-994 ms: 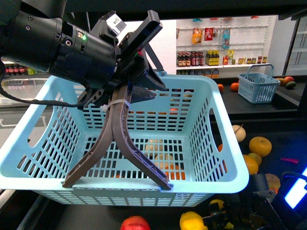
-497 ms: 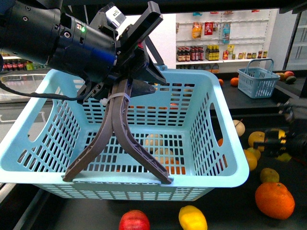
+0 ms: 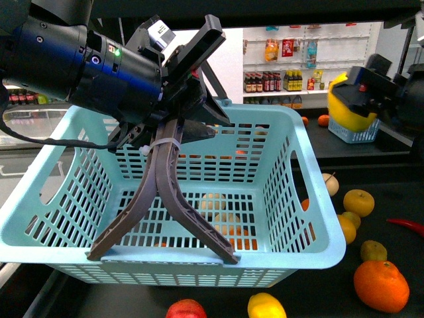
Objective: Pick lemon from shelf
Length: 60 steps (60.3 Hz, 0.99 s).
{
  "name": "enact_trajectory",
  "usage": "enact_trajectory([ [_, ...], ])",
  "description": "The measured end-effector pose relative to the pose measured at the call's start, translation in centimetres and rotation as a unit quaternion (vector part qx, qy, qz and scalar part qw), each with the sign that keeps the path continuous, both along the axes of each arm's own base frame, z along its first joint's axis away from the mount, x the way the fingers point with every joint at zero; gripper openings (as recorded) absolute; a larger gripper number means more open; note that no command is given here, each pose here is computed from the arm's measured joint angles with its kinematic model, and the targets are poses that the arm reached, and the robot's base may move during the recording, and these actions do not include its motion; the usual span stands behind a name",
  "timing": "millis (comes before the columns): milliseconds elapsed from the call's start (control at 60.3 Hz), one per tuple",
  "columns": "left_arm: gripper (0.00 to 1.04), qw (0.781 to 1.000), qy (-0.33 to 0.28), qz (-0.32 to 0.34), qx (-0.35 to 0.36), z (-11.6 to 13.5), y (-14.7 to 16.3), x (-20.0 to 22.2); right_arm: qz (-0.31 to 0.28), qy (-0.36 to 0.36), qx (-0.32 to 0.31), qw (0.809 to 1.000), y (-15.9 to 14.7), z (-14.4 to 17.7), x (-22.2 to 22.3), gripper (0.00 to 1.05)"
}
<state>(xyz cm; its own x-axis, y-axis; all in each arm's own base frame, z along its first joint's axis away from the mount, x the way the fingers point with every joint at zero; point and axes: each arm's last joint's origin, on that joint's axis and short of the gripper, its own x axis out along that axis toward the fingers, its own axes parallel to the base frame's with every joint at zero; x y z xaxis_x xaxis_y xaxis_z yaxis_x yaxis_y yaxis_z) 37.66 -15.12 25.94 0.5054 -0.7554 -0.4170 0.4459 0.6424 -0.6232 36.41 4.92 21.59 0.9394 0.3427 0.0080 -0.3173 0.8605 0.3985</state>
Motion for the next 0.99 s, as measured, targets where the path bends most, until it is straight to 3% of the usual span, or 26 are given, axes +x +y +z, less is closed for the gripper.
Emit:
enact_trajectory([
  [149,0.27,1.0,0.0,0.0,0.0,0.0,0.0,0.0,0.058,0.012,-0.008,0.998,4.0,-1.3,-1.1,0.47],
  [315,0.27,1.0,0.0,0.0,0.0,0.0,0.0,0.0,0.063,0.024,-0.03,0.997,5.6,-3.0,-0.9,0.47],
  [630,0.27,1.0,-0.001,0.0,0.001,0.0,0.0,0.0,0.066,0.021,-0.036,0.997,6.1,-4.2,-0.4,0.93],
  [680,0.27,1.0,0.002,0.0,0.0,-0.1,0.0,0.0,0.064,0.015,-0.027,0.997,5.7,-4.0,-0.3,0.99],
  [796,0.27,1.0,0.001,0.0,0.001,-0.1,0.0,0.0,0.035,0.006,0.003,0.999,3.9,-3.1,0.7,0.97],
  [994,0.27,1.0,0.0,0.001,0.002,-0.1,0.0,0.1,-0.1,-0.009,0.03,0.994,-3.7,-2.6,4.0,0.97],
])
